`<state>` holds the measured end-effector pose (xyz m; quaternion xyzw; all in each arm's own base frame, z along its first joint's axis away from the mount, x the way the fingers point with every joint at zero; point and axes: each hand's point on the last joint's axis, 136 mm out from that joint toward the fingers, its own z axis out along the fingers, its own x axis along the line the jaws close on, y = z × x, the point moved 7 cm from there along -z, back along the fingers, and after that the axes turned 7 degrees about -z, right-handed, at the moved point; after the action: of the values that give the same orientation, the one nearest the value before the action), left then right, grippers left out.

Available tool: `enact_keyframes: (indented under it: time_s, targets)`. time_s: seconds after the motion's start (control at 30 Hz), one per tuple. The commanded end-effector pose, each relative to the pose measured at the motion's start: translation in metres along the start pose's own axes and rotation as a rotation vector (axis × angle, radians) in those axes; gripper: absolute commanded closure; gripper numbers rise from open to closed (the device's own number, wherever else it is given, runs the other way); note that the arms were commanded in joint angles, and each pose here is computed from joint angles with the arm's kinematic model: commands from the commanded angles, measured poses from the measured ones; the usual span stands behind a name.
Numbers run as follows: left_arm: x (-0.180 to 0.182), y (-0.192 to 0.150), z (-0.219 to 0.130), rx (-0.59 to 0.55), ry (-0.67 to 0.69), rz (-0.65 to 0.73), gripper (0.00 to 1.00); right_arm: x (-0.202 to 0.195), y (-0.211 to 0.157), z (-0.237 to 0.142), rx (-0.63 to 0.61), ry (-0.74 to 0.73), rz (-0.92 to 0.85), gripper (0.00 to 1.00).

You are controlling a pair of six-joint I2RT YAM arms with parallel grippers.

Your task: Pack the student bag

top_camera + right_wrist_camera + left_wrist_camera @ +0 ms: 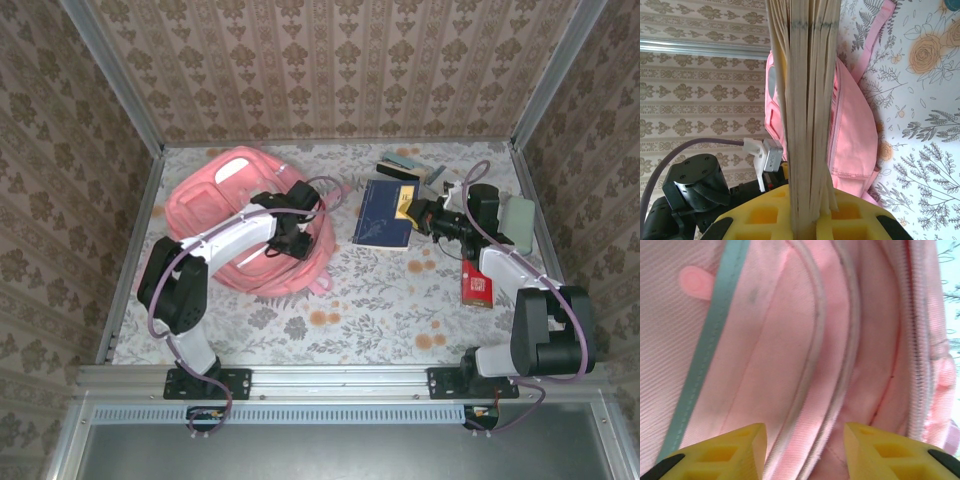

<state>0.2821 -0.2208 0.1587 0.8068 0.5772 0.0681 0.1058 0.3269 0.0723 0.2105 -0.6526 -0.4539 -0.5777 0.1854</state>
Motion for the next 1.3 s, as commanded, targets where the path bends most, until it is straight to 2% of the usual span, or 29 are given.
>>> enact_keyframes:
  time_s: [0.0, 0.17, 0.6, 0.8, 1.13, 1.27]
  targets:
    - [-0.011, 0.001, -0.011, -0.004, -0.118, 0.021, 0.59, 0.006, -0.001, -0.001, -0.009, 0.014, -0.033, 1.00]
    - [-0.018, -0.007, -0.009, 0.029, -0.202, 0.021, 0.66, 0.005, -0.001, 0.001, -0.006, 0.012, -0.030, 1.00]
    - [-0.022, -0.009, -0.011, 0.038, -0.337, -0.011, 0.66, 0.003, -0.002, 0.003, 0.001, 0.009, -0.025, 1.00]
    - [-0.018, -0.015, -0.005, 0.075, -0.297, 0.010, 0.66, 0.002, -0.003, 0.004, 0.003, 0.007, -0.024, 1.00]
    - [-0.017, -0.020, -0.030, 0.034, -0.340, 0.024, 0.61, 0.007, -0.001, 0.005, 0.002, 0.017, -0.034, 1.00]
    - [-0.012, -0.027, -0.025, 0.057, -0.317, 0.038, 0.60, 0.000, -0.001, 0.011, 0.017, 0.003, -0.014, 1.00]
